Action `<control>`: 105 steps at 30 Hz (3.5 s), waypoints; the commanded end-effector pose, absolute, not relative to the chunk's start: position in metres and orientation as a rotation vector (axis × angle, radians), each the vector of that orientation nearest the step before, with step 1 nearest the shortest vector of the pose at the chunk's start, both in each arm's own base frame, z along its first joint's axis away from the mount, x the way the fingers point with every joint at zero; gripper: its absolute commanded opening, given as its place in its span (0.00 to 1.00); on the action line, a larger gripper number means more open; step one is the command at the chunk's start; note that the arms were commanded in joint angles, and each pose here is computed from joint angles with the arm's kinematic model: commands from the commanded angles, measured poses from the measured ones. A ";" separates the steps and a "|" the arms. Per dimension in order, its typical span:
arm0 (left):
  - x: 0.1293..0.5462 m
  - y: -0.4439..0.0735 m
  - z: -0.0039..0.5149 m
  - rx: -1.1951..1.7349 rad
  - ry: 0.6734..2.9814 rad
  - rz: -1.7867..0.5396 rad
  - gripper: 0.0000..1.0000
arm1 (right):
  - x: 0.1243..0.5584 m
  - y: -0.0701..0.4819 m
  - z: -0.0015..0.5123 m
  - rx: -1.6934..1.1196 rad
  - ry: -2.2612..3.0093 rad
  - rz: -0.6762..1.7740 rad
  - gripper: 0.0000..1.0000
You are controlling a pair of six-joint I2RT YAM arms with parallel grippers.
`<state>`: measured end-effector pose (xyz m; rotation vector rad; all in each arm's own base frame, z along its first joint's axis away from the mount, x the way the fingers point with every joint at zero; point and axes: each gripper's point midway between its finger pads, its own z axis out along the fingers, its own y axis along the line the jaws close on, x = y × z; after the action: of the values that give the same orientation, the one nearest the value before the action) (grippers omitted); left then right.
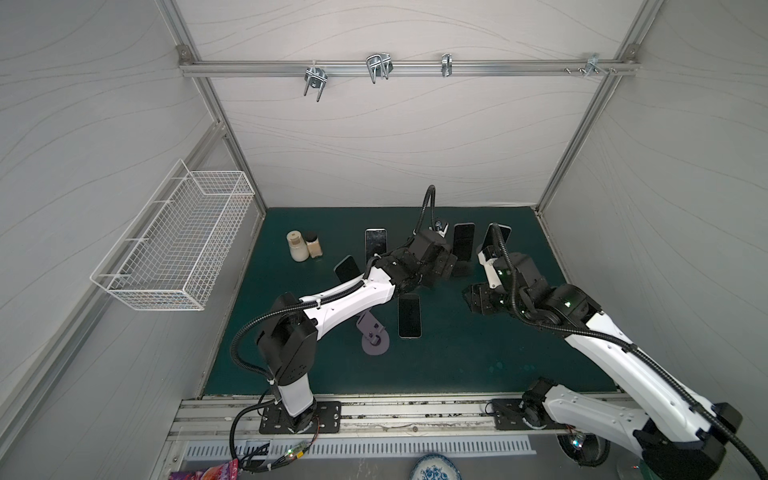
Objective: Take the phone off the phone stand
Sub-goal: 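Move the left gripper over the phone on the black stand while the right gripper hovers, then lower the left gripper and close it on the teal phone's top edge, then lift the teal phone up off the black stand with the left gripper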
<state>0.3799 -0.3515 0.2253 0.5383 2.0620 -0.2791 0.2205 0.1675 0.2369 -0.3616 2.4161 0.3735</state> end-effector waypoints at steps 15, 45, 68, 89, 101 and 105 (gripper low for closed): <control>0.396 -0.361 0.234 0.464 2.032 -0.307 0.98 | 0.215 0.168 0.241 -0.405 2.401 0.301 0.74; 0.423 -0.377 0.228 0.431 1.993 -0.309 0.97 | 0.182 0.157 0.228 -0.163 2.613 0.553 0.74; 0.452 -0.375 0.199 0.406 2.065 -0.324 0.97 | 0.179 0.175 0.257 -0.224 2.548 0.722 0.74; 0.464 -0.374 0.171 0.429 2.104 -0.306 0.94 | 0.179 0.175 0.240 -0.224 2.572 0.708 0.73; 0.474 -0.383 0.165 0.423 2.108 -0.319 0.88 | 0.177 0.173 0.235 -0.236 2.574 0.694 0.73; 0.476 -0.385 0.165 0.420 2.105 -0.317 0.85 | 0.178 0.172 0.234 -0.234 2.574 0.686 0.73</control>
<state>0.4664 -0.3769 0.1540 0.4428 2.1395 -0.2917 0.1780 0.1755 0.2326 -0.2219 2.5938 0.6980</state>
